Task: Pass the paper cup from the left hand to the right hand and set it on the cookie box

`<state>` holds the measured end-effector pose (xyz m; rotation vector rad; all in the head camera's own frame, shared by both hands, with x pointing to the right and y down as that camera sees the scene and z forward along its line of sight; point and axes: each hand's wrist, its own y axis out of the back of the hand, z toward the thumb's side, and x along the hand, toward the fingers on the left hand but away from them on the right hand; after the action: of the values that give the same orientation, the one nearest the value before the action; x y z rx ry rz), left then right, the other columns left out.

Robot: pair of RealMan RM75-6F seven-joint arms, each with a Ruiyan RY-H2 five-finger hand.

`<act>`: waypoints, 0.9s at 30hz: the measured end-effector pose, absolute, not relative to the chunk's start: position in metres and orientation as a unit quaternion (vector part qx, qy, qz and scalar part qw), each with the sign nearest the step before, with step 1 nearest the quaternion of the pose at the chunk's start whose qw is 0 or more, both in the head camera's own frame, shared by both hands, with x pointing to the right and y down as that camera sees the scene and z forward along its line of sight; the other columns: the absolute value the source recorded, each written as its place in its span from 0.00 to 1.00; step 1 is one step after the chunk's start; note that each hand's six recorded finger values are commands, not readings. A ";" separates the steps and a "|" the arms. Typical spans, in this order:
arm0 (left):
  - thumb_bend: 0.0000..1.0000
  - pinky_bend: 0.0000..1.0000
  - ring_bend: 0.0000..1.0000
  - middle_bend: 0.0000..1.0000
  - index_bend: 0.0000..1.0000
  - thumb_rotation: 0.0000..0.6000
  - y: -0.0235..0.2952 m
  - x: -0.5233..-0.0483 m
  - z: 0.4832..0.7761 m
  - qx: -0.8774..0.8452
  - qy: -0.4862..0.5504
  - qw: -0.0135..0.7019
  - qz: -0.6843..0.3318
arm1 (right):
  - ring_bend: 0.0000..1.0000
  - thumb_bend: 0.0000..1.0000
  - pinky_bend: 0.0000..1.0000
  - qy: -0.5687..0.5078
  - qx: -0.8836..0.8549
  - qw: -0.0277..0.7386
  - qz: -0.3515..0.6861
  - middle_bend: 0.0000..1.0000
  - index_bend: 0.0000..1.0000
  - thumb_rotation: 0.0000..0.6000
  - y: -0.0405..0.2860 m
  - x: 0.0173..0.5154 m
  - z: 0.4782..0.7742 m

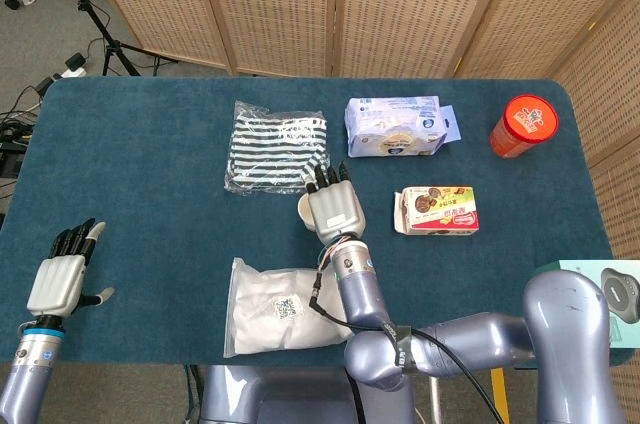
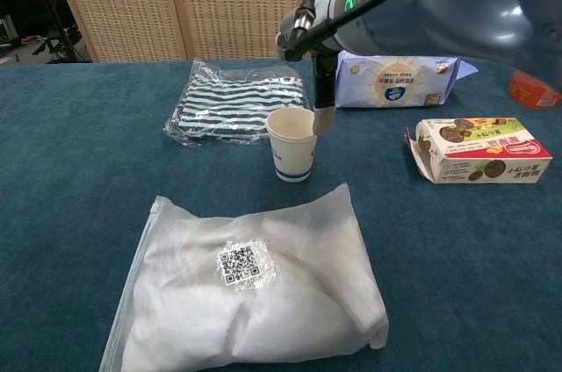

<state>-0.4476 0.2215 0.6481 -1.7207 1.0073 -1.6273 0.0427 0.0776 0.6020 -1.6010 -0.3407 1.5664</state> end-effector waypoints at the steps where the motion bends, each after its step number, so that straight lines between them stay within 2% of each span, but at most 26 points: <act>1: 0.15 0.00 0.00 0.00 0.00 1.00 0.221 -0.448 0.648 -0.642 0.376 0.280 -0.607 | 0.00 0.10 0.00 -0.136 -0.640 0.424 0.626 0.00 0.10 1.00 0.077 0.042 0.603; 7: 0.15 0.00 0.00 0.00 0.00 1.00 0.221 -0.449 0.649 -0.645 0.375 0.276 -0.606 | 0.00 0.10 0.00 -0.135 -0.640 0.424 0.626 0.00 0.13 1.00 0.072 0.039 0.616; 18: 0.15 0.00 0.00 0.00 0.00 1.00 0.222 -0.447 0.659 -0.649 0.362 0.267 -0.613 | 0.00 0.10 0.00 -0.133 -0.643 0.412 0.632 0.00 0.14 1.00 0.060 0.045 0.644; 27: 0.16 0.00 0.00 0.00 0.00 1.00 0.221 -0.450 0.666 -0.647 0.359 0.259 -0.621 | 0.00 0.10 0.00 -0.121 -0.639 0.400 0.646 0.00 0.14 1.00 0.063 0.054 0.657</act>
<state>-0.4501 0.2209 0.6662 -1.7530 0.9732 -1.6830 0.0538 0.0634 0.6569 -1.6156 -0.3069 1.6335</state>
